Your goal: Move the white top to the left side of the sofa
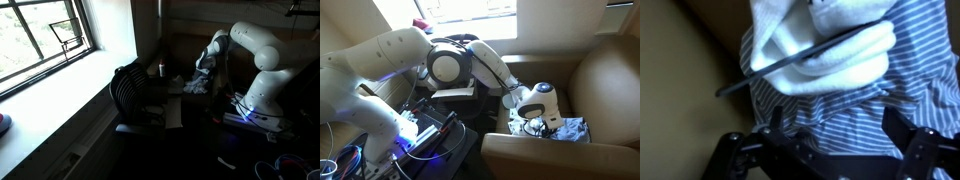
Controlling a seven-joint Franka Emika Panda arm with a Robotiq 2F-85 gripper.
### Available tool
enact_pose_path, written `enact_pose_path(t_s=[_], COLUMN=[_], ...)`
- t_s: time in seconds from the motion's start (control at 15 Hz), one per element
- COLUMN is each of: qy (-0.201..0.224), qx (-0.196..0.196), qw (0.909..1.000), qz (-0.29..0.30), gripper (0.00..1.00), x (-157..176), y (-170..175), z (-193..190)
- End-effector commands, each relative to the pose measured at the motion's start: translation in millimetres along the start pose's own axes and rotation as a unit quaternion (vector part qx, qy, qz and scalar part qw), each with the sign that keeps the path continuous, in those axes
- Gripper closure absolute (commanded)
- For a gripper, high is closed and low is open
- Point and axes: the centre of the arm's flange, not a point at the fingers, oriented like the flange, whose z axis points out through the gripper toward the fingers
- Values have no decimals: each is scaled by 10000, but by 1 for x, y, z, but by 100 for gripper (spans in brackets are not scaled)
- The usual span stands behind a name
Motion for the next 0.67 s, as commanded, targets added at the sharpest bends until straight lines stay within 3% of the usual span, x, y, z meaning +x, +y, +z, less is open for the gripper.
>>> enact_pose_path(t_s=[0.0, 0.13, 0.33, 0.4, 0.53, 0.6], qy=[62, 92, -516, -524, -167, 347], qx=[-38, -60, 60, 37, -51, -144], qw=[10000, 9999, 9964, 9949, 9944, 9947], qz=[41, 61, -664, -864, -1044, -962], gripper=[0, 0, 0, 0, 0, 0], x=[-2, -3, 7, 4, 4, 6], y=[0, 0, -5, -10, -19, -24], z=[0, -1, 30, 33, 35, 37])
